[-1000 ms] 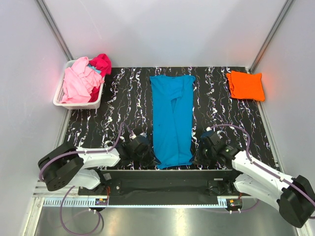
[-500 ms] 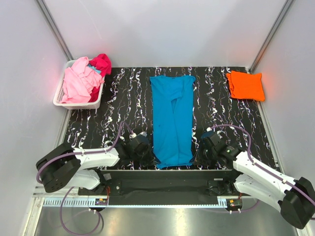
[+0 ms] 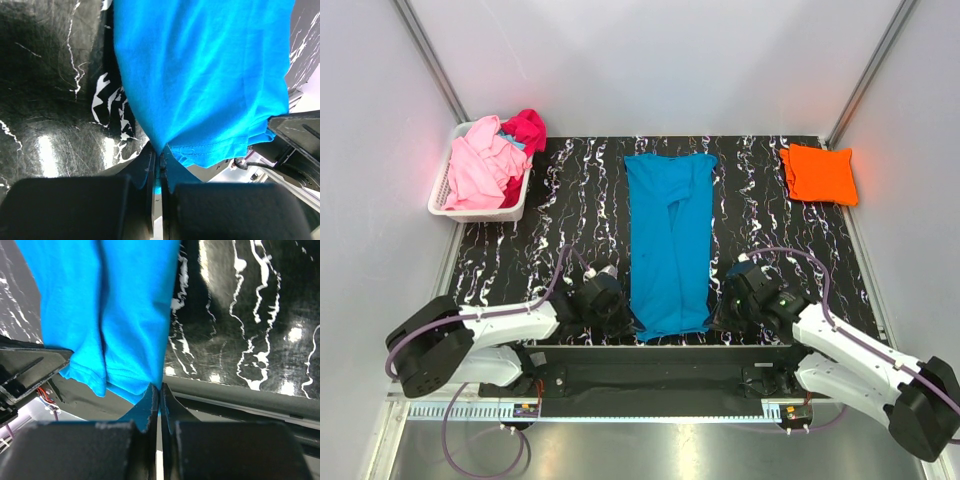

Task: Fold and stack the t-shirts
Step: Fold the tshirt

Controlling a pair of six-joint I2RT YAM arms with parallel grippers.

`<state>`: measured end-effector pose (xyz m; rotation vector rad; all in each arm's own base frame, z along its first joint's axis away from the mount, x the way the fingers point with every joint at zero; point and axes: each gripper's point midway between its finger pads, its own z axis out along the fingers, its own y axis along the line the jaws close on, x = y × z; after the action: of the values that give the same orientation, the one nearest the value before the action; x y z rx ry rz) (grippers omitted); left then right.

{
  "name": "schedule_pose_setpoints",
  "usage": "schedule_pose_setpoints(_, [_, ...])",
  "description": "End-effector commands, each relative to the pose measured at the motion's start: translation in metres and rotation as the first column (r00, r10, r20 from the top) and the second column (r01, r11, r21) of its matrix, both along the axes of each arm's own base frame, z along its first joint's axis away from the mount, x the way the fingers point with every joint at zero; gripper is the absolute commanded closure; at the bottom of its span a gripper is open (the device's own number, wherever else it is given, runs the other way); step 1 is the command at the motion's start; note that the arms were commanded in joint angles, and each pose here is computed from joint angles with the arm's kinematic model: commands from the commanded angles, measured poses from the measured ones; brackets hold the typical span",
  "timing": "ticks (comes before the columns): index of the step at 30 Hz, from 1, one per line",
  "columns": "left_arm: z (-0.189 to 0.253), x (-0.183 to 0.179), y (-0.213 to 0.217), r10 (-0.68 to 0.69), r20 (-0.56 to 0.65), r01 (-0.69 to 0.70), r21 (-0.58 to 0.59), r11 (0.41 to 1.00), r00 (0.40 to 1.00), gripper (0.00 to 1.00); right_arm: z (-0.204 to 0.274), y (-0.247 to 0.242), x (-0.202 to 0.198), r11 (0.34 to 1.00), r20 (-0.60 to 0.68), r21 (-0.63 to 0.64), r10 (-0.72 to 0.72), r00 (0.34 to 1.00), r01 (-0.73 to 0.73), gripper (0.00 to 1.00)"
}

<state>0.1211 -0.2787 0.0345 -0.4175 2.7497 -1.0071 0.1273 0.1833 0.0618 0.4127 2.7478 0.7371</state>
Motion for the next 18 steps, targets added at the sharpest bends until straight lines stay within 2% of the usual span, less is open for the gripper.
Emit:
schedule_pose_setpoints(1, [0.016,0.015,0.001,0.000,0.087,-0.004,0.037,0.999,0.996,1.00,0.011,-0.006,0.013,0.998,0.058,-0.062,-0.006,0.998,0.009,1.00])
schedule_pose_setpoints(6, [0.035,0.028,-0.002,-0.006,0.145,-0.004,0.069,0.998,0.989,1.00,0.032,-0.003,0.031,0.996,0.132,-0.085,0.010,0.991,0.002,1.00])
schedule_pose_setpoints(8, [0.043,0.035,-0.004,-0.009,0.156,-0.005,0.089,0.996,0.988,1.00,0.034,-0.007,0.041,0.991,0.164,-0.134,0.019,0.986,0.003,1.00])
schedule_pose_setpoints(15, [0.048,0.081,0.007,0.070,0.196,-0.102,0.159,0.982,0.978,1.00,0.077,-0.002,0.099,0.964,0.333,-0.267,0.073,0.940,0.020,1.00])
schedule_pose_setpoints(18, [0.050,0.108,0.013,0.097,0.211,-0.135,0.172,0.976,0.973,1.00,0.082,0.002,0.128,0.935,0.360,-0.353,0.110,0.926,0.025,1.00])
